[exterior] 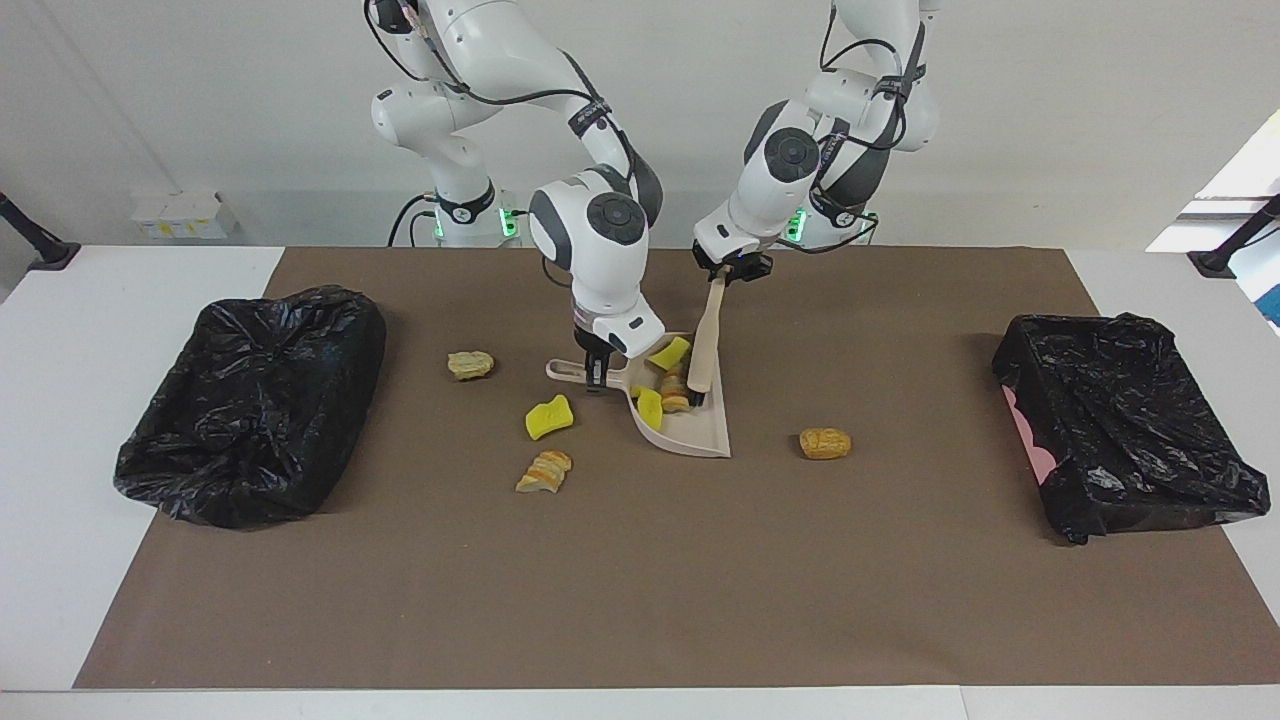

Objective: Sweep and dump trash in bin

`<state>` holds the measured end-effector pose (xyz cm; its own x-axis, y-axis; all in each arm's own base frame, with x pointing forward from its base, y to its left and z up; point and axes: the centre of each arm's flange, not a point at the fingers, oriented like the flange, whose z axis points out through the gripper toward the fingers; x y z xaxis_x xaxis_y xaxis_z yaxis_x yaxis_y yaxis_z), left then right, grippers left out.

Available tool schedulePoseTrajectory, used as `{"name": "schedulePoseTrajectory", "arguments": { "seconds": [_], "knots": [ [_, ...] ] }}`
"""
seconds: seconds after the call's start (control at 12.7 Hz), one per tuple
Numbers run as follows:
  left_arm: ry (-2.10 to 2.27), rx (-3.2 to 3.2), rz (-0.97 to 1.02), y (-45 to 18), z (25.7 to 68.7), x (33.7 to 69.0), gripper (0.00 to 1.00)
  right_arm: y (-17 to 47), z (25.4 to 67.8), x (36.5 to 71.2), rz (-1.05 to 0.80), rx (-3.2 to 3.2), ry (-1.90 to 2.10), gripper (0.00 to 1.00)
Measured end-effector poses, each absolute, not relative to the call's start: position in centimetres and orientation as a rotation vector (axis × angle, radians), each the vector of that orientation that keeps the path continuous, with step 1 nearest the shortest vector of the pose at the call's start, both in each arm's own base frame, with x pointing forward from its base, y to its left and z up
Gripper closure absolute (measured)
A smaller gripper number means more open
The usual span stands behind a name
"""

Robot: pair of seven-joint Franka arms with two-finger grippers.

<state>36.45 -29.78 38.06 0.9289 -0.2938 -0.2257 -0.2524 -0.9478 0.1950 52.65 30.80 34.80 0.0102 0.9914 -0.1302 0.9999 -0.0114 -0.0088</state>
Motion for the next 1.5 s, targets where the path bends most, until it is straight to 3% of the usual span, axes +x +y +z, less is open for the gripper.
{"name": "schedulePoseTrajectory", "arguments": {
  "seconds": [0.55,0.79,1.11,1.5],
  "knots": [
    [-0.341,3.062,-0.24,-16.8,39.6,47.3,0.74,30.8,34.8,52.6,-0.152,2.17,2.146,0.68],
    [-0.406,3.143,-0.295,-11.9,40.2,50.8,0.74,30.8,34.8,52.6,-0.152,2.17,2.146,0.68],
    [-0.539,3.137,-0.373,-8.9,38.1,51.9,0.74,30.8,34.8,52.6,-0.153,2.17,2.146,0.68],
    [-0.651,3.091,-0.464,-8.8,35.9,50.1,0.74,30.8,34.7,52.6,-0.154,2.171,2.146,0.68]
  ]
}}
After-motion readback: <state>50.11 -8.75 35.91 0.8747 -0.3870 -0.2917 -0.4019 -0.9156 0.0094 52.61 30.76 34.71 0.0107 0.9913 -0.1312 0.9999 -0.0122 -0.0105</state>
